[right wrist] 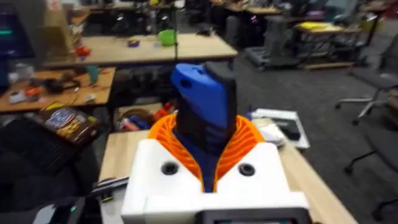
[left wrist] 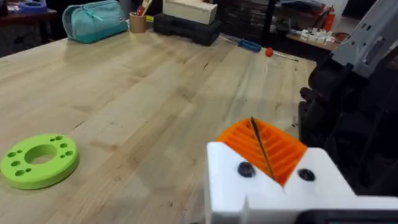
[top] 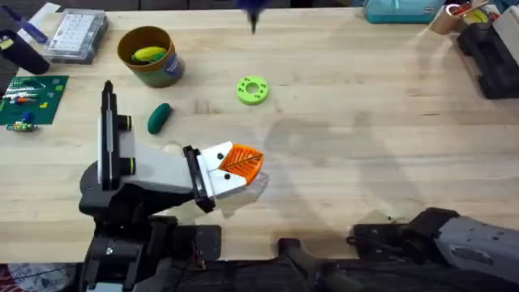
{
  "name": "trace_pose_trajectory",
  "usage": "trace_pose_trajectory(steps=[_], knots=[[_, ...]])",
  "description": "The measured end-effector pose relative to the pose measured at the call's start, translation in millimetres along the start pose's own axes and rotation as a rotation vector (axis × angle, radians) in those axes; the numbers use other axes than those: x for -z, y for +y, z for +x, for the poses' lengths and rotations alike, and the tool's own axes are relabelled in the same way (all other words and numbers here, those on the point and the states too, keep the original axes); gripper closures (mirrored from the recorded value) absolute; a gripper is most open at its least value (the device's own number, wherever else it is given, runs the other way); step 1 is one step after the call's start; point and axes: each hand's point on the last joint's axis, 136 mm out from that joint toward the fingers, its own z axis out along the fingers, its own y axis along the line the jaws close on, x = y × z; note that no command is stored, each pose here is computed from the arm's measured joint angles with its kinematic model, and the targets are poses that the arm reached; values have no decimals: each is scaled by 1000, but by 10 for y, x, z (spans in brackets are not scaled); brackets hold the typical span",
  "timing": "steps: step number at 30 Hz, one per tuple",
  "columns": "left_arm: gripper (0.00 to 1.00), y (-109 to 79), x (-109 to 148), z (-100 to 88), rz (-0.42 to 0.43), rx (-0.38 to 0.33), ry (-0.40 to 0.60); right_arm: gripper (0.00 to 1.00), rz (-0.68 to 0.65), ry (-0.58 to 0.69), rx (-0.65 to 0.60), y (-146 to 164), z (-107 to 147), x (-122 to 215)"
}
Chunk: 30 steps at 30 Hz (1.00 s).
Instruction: Pick up the gripper from the table and insert it into the empty holder that is missing its gripper. Then pick up a screw, insert it into the mounting hole, and use the screwdriver to tighten it. Finally, clean up the table by picking up the vegetable and placing it into the bucket.
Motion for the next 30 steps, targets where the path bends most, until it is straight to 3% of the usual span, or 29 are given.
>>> trace_pose_trajectory(steps=[13,22,30], knots=[[988,0,0,0,0,0,0,951,-127,3,-23,230,362,-188],[988,0,0,0,0,0,0,950,-179,-66,-23,344,553,-269],[988,0,0,0,0,0,0,950,-244,-86,-84,450,894,-253]])
